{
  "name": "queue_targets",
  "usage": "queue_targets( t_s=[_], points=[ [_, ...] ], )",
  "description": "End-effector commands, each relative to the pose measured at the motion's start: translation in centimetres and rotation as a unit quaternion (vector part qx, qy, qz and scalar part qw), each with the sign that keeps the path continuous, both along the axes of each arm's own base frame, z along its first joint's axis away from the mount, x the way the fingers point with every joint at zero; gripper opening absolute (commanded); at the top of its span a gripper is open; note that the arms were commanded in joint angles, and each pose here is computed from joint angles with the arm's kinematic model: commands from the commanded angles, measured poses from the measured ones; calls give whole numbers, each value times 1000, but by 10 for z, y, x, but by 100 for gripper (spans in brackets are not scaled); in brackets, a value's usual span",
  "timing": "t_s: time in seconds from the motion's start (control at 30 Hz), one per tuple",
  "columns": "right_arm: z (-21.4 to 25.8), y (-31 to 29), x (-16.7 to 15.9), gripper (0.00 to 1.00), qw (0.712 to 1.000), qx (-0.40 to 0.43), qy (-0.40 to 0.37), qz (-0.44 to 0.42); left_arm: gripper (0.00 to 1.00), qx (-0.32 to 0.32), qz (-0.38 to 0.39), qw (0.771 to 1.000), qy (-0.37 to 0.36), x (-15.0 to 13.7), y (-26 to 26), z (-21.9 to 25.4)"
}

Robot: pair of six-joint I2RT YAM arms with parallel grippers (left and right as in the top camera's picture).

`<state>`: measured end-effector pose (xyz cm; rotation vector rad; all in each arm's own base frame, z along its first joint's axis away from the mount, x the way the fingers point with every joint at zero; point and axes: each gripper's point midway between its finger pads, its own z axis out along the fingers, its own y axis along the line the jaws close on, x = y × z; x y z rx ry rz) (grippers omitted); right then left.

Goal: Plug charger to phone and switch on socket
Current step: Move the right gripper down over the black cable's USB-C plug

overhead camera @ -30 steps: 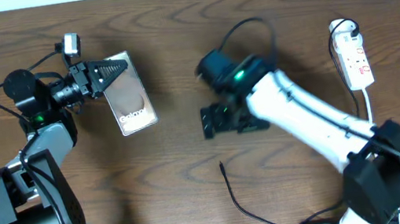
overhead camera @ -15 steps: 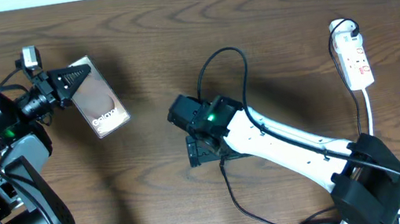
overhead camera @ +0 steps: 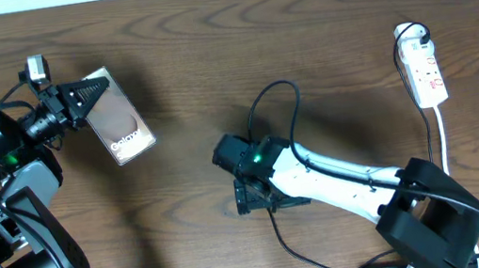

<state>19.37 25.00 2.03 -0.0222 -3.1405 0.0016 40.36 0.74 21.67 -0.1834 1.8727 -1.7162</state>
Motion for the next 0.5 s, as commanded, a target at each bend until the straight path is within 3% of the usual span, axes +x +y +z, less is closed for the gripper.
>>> queue_targets(
  t_s=[0.0, 0.47],
  points=[
    [-13, 2, -12, 95, 1000, 7, 19, -10, 7, 6, -6, 1000, -12, -2, -2, 6],
    [-29, 3, -14, 74, 999, 12, 43, -13, 7, 6, -6, 1000, -12, -2, -2, 7]
  ],
)
